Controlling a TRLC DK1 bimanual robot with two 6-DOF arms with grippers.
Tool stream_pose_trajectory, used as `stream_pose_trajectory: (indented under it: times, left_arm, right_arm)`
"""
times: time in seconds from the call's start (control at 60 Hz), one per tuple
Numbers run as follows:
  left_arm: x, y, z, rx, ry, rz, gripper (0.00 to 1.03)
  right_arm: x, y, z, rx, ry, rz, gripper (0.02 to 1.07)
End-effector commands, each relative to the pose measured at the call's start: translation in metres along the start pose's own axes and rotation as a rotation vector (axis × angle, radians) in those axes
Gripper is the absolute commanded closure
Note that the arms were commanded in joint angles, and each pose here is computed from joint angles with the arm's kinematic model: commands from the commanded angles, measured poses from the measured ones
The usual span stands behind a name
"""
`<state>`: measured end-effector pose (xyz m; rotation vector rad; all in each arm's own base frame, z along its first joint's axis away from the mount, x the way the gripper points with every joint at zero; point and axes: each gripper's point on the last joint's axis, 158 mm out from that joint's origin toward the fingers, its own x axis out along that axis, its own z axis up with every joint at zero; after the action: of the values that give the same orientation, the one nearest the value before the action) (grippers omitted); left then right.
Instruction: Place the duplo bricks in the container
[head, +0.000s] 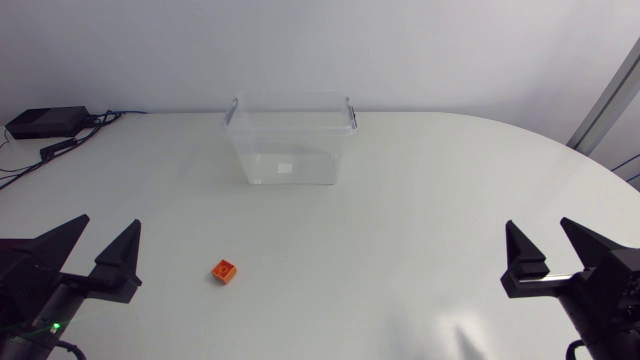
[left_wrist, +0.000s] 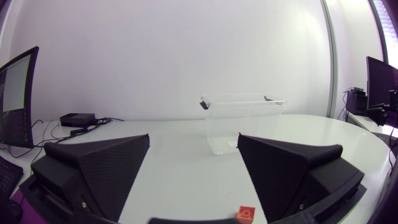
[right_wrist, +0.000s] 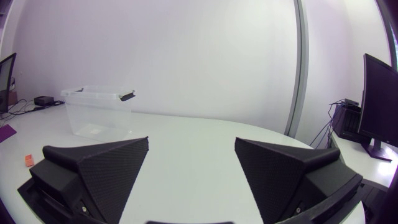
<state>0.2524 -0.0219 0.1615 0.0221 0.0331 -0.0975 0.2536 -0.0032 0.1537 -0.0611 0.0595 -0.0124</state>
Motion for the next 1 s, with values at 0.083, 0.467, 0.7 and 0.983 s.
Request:
stream_pose_trajectory:
  times: [0.083, 0.467, 0.7, 0.983]
  left_arm:
    - [0.000, -0.002, -0.007, -0.004, 0.008, -0.011, 0.04]
    - [0.000, -0.005, -0.006, 0.027, 0.005, -0.021, 0.04]
    - [0.000, -0.010, 0.003, 0.111, -0.035, -0.040, 0.04]
    - [-0.005, -0.010, 0.036, 0.145, -0.069, -0.036, 0.04]
  right_arm:
    - [0.001, 0.000, -0.005, -0.018, 0.001, 0.001, 0.07]
    - [0.001, 0.000, -0.005, -0.020, 0.001, 0.001, 0.07]
    - [0.001, 0.000, -0.005, -0.020, -0.001, 0.001, 0.07]
    - [0.001, 0.000, -0.005, -0.020, 0.001, 0.001, 0.07]
